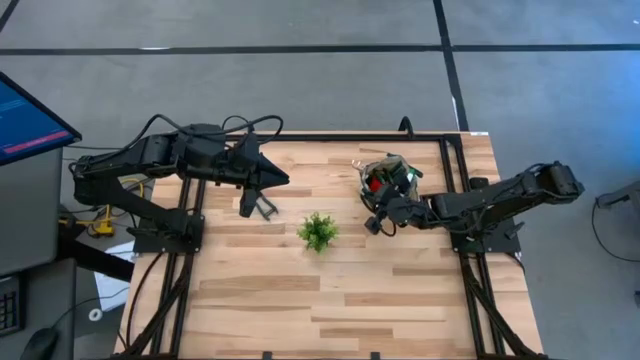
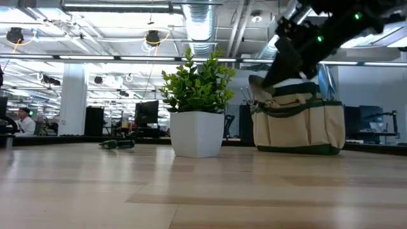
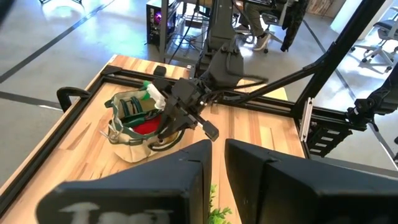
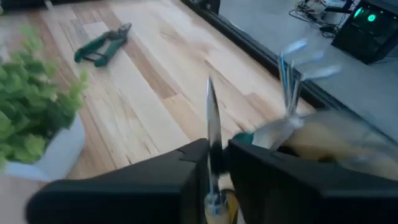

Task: Pick & Place Garden tools in Gardening bag
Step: Put the brown trowel into the brown gardening bag, then put the green fruit pruner into the brown gardening bag

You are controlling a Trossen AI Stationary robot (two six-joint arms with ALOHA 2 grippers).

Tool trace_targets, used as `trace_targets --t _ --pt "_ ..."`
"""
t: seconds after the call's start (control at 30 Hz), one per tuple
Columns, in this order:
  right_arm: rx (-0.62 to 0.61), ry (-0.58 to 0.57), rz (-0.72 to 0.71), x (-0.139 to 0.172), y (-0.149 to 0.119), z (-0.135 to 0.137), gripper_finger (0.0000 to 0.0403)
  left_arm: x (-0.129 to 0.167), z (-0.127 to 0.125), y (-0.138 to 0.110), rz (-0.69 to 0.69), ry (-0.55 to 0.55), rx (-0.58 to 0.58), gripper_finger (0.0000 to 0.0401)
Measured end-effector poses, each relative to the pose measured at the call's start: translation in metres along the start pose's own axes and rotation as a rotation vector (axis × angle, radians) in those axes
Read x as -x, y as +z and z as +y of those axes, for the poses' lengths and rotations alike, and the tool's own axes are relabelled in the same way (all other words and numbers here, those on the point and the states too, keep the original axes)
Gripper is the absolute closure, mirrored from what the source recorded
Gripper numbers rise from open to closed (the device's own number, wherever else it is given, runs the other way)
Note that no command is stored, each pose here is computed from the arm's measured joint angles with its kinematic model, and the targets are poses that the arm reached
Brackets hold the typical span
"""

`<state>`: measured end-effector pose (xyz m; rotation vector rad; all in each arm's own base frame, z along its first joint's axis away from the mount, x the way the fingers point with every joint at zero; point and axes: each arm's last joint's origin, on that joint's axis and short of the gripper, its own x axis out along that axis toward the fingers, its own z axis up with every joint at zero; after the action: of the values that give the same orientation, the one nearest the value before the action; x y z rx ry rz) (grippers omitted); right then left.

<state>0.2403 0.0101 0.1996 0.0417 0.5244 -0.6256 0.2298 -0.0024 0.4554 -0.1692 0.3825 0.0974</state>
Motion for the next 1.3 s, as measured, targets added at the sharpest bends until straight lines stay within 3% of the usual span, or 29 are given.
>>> trace_targets --t 0.2,0.3,0.57,1.07,1.3 --pt "0.084 -0.043 0.099 0.010 0.016 -0.006 0.0300 0.000 0.000 0.000 0.000 0.000 0.000 0.0367" --pt "0.069 -0.076 0.156 0.014 0.019 -0.009 0.0279 0.000 0.000 0.000 0.000 0.000 0.000 0.0367" --pt "0.055 -0.063 0.124 0.026 0.044 -0.003 0.0259 0.000 0.000 0.000 0.000 0.000 0.000 0.0367" --pt "0.066 0.070 0.054 0.096 0.127 0.006 0.0300 0.014 0.002 -0.004 0.031 0.006 -0.003 0.0367" --pt "0.015 0.165 0.029 0.127 0.138 0.015 0.0335 0.029 0.002 -0.008 0.051 0.010 0.017 0.0367"
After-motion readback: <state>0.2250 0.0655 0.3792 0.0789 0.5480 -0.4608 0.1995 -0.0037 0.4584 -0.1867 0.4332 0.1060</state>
